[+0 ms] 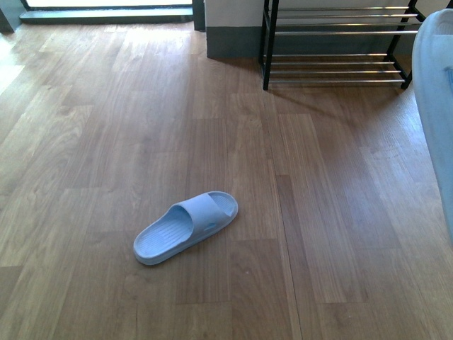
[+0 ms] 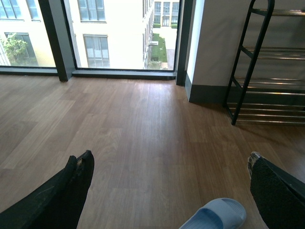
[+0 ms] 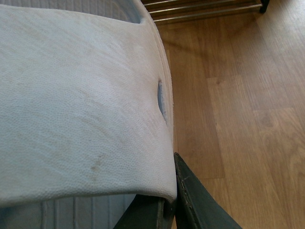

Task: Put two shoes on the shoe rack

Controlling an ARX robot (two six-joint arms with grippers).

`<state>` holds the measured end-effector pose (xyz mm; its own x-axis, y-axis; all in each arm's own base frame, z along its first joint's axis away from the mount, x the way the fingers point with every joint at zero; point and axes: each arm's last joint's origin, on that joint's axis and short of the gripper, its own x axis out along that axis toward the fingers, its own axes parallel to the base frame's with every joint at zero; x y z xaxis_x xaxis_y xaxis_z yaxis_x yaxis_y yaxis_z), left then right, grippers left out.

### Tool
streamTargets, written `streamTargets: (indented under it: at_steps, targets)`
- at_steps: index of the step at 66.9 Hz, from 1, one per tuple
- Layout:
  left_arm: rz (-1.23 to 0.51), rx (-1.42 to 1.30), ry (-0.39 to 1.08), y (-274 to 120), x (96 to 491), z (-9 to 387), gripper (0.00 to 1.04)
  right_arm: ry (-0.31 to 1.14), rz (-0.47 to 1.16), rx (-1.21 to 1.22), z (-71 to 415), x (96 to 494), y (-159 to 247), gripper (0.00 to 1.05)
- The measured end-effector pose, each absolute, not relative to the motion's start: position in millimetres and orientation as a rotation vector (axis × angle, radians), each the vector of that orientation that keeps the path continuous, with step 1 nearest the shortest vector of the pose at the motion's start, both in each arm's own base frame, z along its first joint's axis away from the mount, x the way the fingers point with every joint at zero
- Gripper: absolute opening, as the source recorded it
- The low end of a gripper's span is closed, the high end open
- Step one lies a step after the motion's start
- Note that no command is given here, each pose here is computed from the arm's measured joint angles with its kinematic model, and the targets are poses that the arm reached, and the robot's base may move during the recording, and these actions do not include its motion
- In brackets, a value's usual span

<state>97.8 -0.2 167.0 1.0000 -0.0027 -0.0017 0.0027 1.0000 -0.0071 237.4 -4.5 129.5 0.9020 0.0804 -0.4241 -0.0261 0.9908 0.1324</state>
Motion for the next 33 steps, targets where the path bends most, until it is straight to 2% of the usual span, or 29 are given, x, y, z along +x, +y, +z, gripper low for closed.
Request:
streamTargets:
  at_steps: [15, 17, 20, 23, 26, 33]
  targets:
    - [0.006, -0.011, 0.005, 0, 98, 167, 0.95, 0.443, 0.056, 0.125, 129, 237, -4, 0.01]
    - [0.052, -0.034, 0.047, 0, 99, 165, 0.95, 0.443, 0.055, 0.125, 129, 237, -4, 0.01]
    - [0.208, -0.079, 0.213, -1, 99, 166, 0.95, 0.443, 0.056, 0.125, 129, 237, -4, 0.01]
    - [0.342, -0.081, 0.316, 0, 104, 166, 0.95, 0.443, 0.054, 0.125, 130, 237, -5, 0.01]
    - [0.432, -0.069, 0.37, 1, 113, 164, 0.95, 0.443, 0.054, 0.125, 130, 237, -5, 0.01]
    - [0.438, -0.055, 0.435, 3, 140, 158, 0.95, 0.443, 0.058, 0.125, 129, 237, -4, 0.01]
